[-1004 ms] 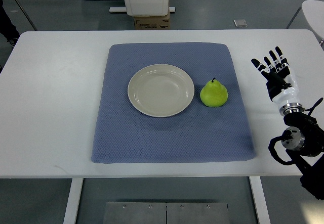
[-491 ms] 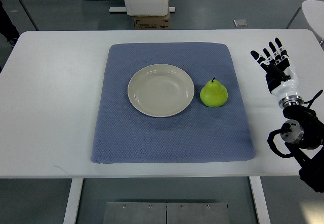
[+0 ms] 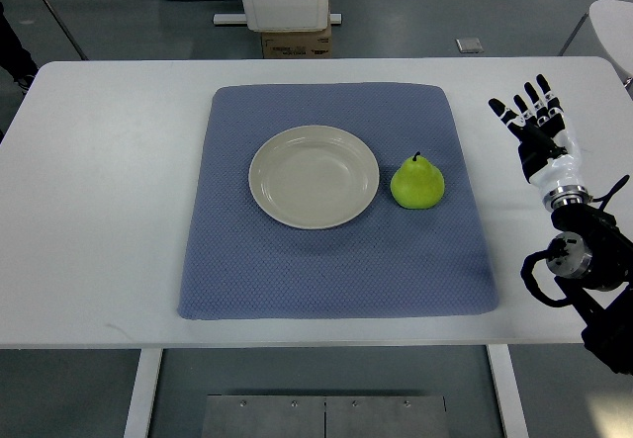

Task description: Place pear on plate with right hand

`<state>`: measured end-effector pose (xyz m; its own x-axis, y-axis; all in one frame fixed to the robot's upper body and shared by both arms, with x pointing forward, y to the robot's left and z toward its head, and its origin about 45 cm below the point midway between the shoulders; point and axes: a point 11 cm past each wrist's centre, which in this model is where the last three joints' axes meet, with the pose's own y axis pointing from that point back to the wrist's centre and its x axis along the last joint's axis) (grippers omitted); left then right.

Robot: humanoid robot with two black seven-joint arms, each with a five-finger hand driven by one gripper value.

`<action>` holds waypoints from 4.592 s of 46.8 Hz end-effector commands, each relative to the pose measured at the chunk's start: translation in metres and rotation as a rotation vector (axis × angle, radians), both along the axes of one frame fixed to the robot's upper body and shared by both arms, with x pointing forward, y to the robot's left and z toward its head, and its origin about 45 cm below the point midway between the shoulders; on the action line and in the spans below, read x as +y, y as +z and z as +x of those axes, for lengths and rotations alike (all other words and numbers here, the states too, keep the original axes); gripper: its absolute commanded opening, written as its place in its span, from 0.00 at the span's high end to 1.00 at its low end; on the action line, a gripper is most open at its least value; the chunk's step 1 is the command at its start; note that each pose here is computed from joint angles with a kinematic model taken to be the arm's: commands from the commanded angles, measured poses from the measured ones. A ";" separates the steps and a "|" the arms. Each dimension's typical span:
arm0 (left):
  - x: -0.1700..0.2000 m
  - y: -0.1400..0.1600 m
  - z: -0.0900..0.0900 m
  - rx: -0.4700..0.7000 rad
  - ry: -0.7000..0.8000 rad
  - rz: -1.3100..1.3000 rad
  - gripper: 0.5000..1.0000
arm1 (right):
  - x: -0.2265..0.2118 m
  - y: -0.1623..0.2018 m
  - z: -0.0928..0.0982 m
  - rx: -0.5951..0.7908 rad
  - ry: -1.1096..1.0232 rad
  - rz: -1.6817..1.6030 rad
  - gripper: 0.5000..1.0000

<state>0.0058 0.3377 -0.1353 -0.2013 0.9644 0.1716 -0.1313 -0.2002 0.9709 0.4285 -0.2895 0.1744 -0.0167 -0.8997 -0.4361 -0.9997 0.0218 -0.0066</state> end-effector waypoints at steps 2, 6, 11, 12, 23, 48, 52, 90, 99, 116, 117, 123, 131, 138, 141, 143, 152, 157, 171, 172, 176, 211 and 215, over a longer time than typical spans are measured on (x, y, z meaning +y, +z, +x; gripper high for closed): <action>0.000 0.000 0.000 0.000 0.000 0.000 0.00 | 0.000 -0.001 -0.001 0.005 0.004 -0.004 0.00; 0.000 0.000 0.000 0.000 0.000 0.000 0.00 | 0.003 -0.002 -0.001 0.008 0.014 -0.011 0.00; 0.000 0.000 0.000 0.000 0.000 0.000 0.00 | 0.004 -0.003 -0.002 0.009 0.019 -0.015 0.00; 0.000 0.000 0.000 -0.002 0.000 0.000 0.00 | 0.004 -0.003 -0.002 0.009 0.019 -0.015 0.00; 0.000 0.000 0.000 0.000 0.000 0.000 0.00 | 0.006 -0.006 -0.004 0.013 0.034 -0.038 0.00; 0.000 0.000 0.000 0.000 0.000 0.000 0.00 | 0.017 -0.009 -0.010 -0.084 0.132 -0.249 0.00; 0.000 0.000 -0.001 0.001 0.000 0.000 0.00 | 0.020 -0.014 -0.013 -0.071 0.166 -0.283 0.00; 0.000 0.000 0.000 0.000 0.000 0.000 0.00 | 0.002 -0.011 -0.020 -0.081 0.235 -0.302 0.00; 0.000 0.000 -0.001 0.001 0.000 0.000 0.00 | -0.002 -0.020 -0.036 -0.059 0.261 -0.290 0.00; 0.000 0.000 0.000 0.000 0.000 0.000 0.00 | -0.003 -0.030 -0.062 -0.037 0.313 -0.301 0.00; 0.000 0.000 -0.001 0.001 0.000 0.000 0.00 | -0.002 -0.031 -0.063 -0.036 0.318 -0.306 0.00; 0.000 0.000 0.000 0.000 0.000 0.000 0.00 | 0.003 -0.035 -0.067 -0.038 0.344 -0.346 0.00; 0.000 0.000 0.000 0.000 0.000 0.000 0.00 | 0.008 -0.033 -0.064 -0.047 0.348 -0.351 0.00; 0.000 0.000 0.000 0.000 0.000 0.000 0.00 | 0.015 -0.027 -0.058 -0.070 0.350 -0.370 0.00; 0.000 0.000 -0.001 0.001 0.000 0.000 0.00 | 0.021 -0.028 -0.058 -0.074 0.352 -0.381 0.00; 0.000 0.000 0.000 0.000 0.000 0.000 0.00 | 0.026 -0.029 -0.057 -0.079 0.353 -0.389 0.00; 0.000 0.000 0.000 0.000 0.000 0.001 0.00 | 0.045 -0.030 -0.058 -0.102 0.375 -0.444 0.00; 0.000 0.000 0.000 0.000 0.000 0.000 0.00 | 0.051 -0.027 -0.054 -0.114 0.365 -0.475 0.00; 0.000 0.000 0.000 0.000 0.000 0.000 0.00 | 0.067 -0.031 -0.051 -0.114 0.393 -0.539 0.01; 0.000 0.000 -0.001 0.001 0.000 0.000 0.00 | 0.068 -0.032 -0.051 -0.113 0.398 -0.543 0.01; 0.000 0.000 0.000 0.000 0.000 0.000 0.00 | 0.073 -0.035 -0.051 -0.108 0.399 -0.567 0.01; 0.000 0.000 -0.001 0.001 0.000 0.000 0.00 | 0.075 -0.059 -0.046 -0.054 0.384 -0.633 0.33; 0.000 0.000 -0.001 0.001 0.000 0.000 0.00 | 0.075 -0.059 -0.046 -0.053 0.384 -0.634 0.67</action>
